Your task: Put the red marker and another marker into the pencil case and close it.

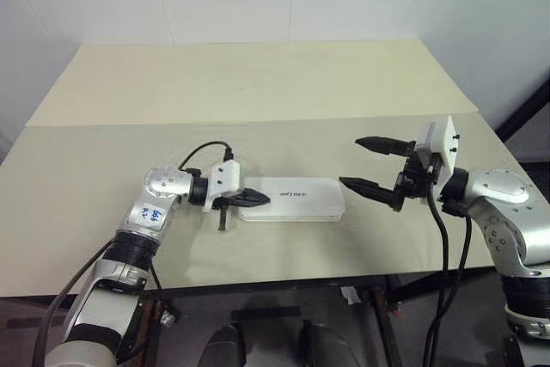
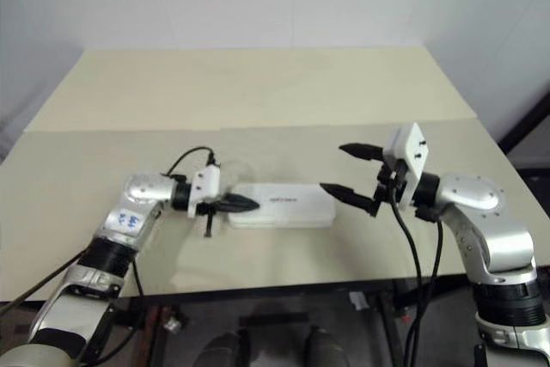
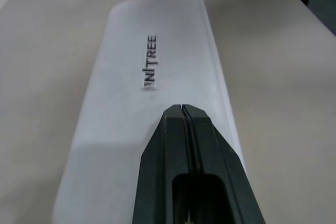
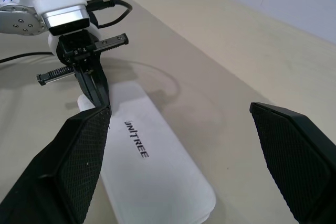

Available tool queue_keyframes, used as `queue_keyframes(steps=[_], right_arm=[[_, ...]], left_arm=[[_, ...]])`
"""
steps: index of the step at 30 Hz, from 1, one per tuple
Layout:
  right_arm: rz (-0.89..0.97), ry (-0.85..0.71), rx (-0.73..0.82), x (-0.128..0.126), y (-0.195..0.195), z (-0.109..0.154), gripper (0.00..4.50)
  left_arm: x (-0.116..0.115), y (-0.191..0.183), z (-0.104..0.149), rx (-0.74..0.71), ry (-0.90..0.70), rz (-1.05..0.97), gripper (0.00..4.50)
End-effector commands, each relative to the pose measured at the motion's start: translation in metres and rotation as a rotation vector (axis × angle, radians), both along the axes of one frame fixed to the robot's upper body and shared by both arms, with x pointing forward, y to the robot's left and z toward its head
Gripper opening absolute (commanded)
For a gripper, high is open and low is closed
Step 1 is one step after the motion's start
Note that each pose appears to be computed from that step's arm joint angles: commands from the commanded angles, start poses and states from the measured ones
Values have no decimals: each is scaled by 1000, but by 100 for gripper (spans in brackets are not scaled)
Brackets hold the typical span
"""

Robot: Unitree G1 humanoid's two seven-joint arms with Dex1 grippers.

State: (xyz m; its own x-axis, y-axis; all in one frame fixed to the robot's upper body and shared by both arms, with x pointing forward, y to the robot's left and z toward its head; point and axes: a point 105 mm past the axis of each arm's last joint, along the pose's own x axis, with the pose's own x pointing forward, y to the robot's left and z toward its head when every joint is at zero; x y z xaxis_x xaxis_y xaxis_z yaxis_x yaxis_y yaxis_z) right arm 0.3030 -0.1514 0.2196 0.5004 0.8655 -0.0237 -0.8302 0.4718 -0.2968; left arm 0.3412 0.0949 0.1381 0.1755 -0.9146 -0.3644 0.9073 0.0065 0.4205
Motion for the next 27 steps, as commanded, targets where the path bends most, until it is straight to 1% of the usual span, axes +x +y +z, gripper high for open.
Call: queue_keyframes(steps=[1, 6, 8, 12, 15, 16, 17, 18, 20, 21, 24, 27], right_arm=[[-7, -60, 15, -8, -1, 15, 450], [-18, -60, 18, -9, -2, 14, 450], [-18, -61, 19, -9, -1, 14, 450], [-17, -61, 21, -8, -1, 14, 450], [-14, -60, 17, -7, -2, 14, 450], [-14, -60, 16, -6, -3, 14, 450], [-9, -58, 13, -6, -3, 14, 450], [9, -56, 21, -7, -3, 15, 450], [26, -56, 14, -7, -3, 17, 450], [28, -57, 9, -7, -4, 18, 450], [28, -64, -14, -5, -8, 20, 450], [29, -74, -24, -5, -10, 24, 450]], left_arm=[[-1, -3, -14, 82, 0, -12, 2], [-2, -5, -26, 146, 21, 2, 2], [-2, -5, -22, 124, 26, 16, 2], [-3, -5, 14, -64, 36, 25, 2], [-3, 6, 46, -181, 7, 35, 2], [-3, 9, 54, -213, 3, 35, 2], [-9, 15, 60, -230, 33, 9, 2], [-11, 22, 68, -239, 24, 0, 2], [-13, 39, 81, -254, 5, 25, 40], [-13, 46, 84, -252, 11, 47, 57], [-19, 63, 87, -250, 22, 85, 150], [-22, 80, 92, -278, 9, 151, 247]])
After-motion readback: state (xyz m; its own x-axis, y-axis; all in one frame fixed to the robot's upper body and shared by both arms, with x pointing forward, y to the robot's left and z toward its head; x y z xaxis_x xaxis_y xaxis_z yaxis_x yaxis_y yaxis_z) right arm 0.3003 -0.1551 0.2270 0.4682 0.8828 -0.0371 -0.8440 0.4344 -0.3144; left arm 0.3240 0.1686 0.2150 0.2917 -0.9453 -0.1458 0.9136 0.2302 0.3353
